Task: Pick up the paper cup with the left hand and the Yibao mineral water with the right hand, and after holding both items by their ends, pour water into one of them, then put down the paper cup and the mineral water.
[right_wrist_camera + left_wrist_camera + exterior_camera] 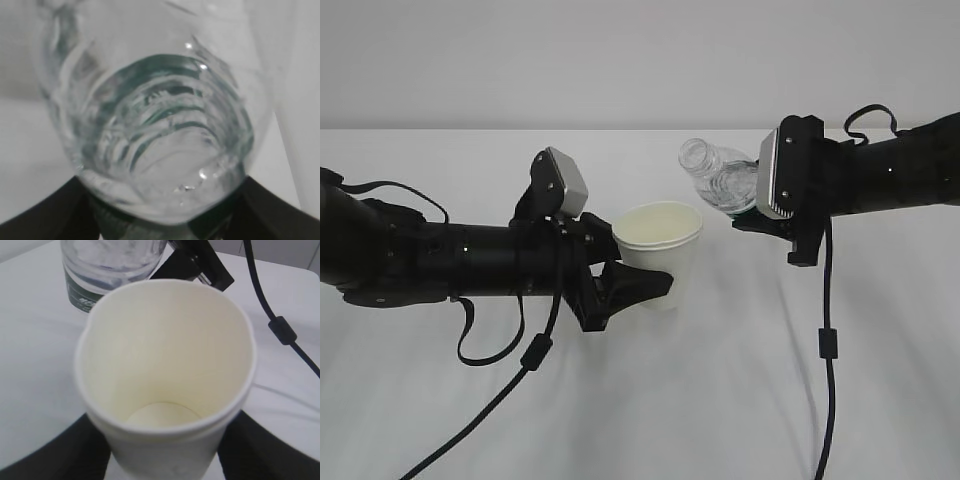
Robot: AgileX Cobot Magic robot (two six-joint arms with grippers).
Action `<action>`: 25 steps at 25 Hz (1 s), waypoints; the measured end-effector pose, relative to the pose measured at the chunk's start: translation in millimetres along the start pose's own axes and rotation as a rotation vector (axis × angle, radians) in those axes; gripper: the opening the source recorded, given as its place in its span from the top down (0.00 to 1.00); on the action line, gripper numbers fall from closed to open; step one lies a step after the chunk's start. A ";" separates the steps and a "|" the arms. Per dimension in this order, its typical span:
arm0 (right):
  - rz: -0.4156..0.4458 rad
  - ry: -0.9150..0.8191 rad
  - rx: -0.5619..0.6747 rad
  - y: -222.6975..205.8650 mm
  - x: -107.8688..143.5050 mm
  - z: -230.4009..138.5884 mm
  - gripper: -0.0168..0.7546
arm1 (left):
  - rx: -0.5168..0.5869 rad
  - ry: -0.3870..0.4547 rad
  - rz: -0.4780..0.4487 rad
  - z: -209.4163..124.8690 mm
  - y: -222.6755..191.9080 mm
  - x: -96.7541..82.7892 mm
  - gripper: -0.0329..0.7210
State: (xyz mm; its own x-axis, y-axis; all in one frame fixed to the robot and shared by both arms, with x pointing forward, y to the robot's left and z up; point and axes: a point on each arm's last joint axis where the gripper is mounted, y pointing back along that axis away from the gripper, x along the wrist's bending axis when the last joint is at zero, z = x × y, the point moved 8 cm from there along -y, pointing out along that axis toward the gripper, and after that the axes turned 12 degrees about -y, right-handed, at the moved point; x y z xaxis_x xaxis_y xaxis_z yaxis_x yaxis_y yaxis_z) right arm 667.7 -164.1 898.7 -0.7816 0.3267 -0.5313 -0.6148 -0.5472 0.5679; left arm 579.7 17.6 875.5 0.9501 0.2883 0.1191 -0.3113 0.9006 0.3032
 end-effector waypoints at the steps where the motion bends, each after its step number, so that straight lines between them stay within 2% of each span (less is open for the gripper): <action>1: 0.000 0.005 0.000 0.0 0.0 0.0 0.38 | 0.000 0.000 0.000 0.0 0.0 0.0 0.37; 25: -0.001 0.133 0.003 0.0 -0.2 -0.5 0.38 | 0.026 -0.055 -0.070 -4.5 0.0 -12.1 0.37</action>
State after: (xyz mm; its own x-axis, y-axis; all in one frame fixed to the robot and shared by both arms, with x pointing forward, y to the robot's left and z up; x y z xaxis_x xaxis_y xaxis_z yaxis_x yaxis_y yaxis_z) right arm 668.0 -164.5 898.5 -0.7602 0.2223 -0.6104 -0.6162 -0.5445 0.5691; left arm 568.3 15.6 869.8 0.9672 0.2064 0.1482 -0.2456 0.9091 0.3366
